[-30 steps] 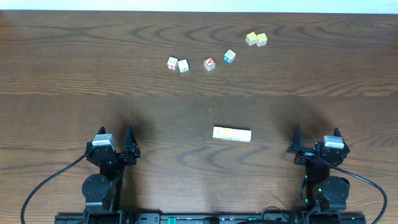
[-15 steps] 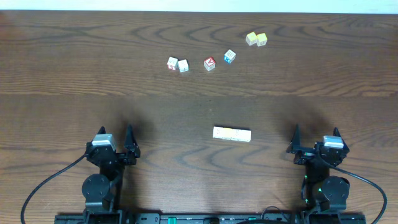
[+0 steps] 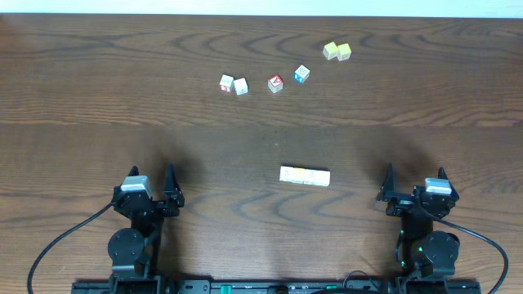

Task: Lift 4 blocks

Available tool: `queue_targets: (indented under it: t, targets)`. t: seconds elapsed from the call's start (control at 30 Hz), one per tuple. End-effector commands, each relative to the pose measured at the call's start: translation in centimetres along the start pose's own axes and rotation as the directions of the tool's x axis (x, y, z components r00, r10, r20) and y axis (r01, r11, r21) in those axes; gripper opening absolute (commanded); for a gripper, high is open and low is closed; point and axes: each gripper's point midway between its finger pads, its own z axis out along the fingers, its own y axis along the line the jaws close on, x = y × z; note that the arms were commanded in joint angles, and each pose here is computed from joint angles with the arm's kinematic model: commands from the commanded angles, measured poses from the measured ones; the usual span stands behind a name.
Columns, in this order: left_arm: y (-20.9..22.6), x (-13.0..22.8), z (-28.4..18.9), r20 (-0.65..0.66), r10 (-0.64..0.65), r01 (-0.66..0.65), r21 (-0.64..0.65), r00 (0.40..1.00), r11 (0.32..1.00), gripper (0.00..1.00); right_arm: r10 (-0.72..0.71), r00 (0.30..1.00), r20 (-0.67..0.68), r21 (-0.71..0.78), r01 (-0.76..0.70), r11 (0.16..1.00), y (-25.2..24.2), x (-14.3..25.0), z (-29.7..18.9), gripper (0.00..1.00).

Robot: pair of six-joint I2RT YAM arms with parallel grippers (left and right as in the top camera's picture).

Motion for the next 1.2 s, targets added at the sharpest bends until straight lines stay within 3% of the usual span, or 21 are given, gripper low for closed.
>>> queue_targets:
  t: [0.0,0.73,1.0,1.17]
  targets:
    - [0.49,1.36,-0.01,-0.047,0.013,-0.014,-0.020,0.999,1.000,0.76,-0.014,1.000,0.000,0.007,0.014,1.000,-0.21,0.06,-0.01,0.99]
    - [0.01,1.35,-0.01,-0.047,-0.024,0.024,0.003,0.999,1.000,0.76,-0.014,1.000,0.000,0.007,0.014,1.000,-0.21,0.06,-0.01,0.99]
    - [0.04,1.40,-0.02,-0.048,0.145,-0.144,0.010,0.988,0.989,0.76,-0.014,1.000,0.000,0.007,0.014,1.000,-0.21,0.06,-0.01,0.99]
    - [0.15,1.41,-0.02,-0.049,0.158,-0.158,0.004,0.986,0.987,0.76,-0.014,1.000,0.000,0.007,0.014,1.000,-0.21,0.06,-0.01,0.99]
